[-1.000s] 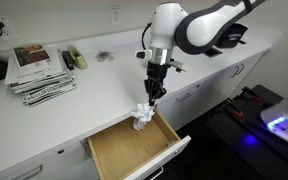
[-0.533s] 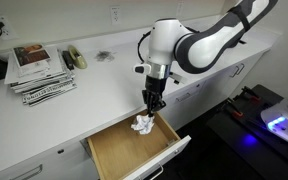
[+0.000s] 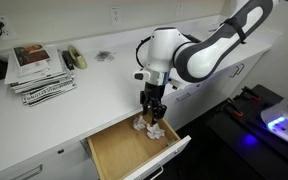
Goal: Put the two papers on the countertop in the open drawer, close the open drawer
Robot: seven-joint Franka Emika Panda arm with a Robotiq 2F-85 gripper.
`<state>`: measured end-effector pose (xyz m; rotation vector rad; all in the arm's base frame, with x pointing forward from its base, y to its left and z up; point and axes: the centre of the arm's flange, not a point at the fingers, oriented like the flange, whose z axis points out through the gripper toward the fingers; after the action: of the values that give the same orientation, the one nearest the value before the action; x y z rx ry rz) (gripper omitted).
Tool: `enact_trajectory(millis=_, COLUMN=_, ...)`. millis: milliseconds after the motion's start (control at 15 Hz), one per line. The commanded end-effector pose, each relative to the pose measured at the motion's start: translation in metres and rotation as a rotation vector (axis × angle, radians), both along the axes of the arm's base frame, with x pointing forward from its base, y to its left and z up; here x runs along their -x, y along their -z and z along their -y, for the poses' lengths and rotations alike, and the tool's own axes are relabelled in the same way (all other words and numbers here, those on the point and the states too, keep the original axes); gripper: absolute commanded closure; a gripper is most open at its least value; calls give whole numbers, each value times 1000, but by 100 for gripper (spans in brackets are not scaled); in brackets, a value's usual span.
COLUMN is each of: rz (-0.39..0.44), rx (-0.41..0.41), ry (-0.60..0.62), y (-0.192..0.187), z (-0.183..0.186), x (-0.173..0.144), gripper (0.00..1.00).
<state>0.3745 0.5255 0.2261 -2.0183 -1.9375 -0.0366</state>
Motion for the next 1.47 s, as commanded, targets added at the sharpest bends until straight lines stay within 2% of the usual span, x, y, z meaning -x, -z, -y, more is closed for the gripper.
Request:
enact_trajectory(millis=0, rz=-1, rx=0, ry=0, y=0, z=0, x=0, gripper=23)
enact_trajectory(millis=133, rz=0, rx=0, ry=0, y=0, z=0, x=0, gripper=13)
enact_trajectory(millis=333, rz=0, rx=-1, ry=0, y=0, z=0, x=0, gripper=13)
enact_trajectory(millis=400, rz=0, rx=-1, ry=0, y=0, z=0, x=0, gripper=3)
enact_trajectory(millis=600, rz=42, rx=-20, ry=-165, y=-17, z=-36, x=16, gripper=0)
enact_trajectory(millis=733, rz=39, rx=-23, ry=-283, y=-32, z=-61, x=40, gripper=0)
enact_trajectory(millis=933, rz=-24, rx=6, ry=-438, y=-48, z=-97, x=81, gripper=0)
enact_trajectory(millis=1067, rz=-77, rx=59, ry=-532, y=-48, z=-117, x=106, gripper=0)
enact_trajectory(millis=1267, rz=-162, rx=139, ry=-667, y=-32, z=-133, x=143, gripper=0)
enact_trajectory(millis=1400, rz=-183, rx=149, ry=-786, y=-17, z=-136, x=163, gripper=0)
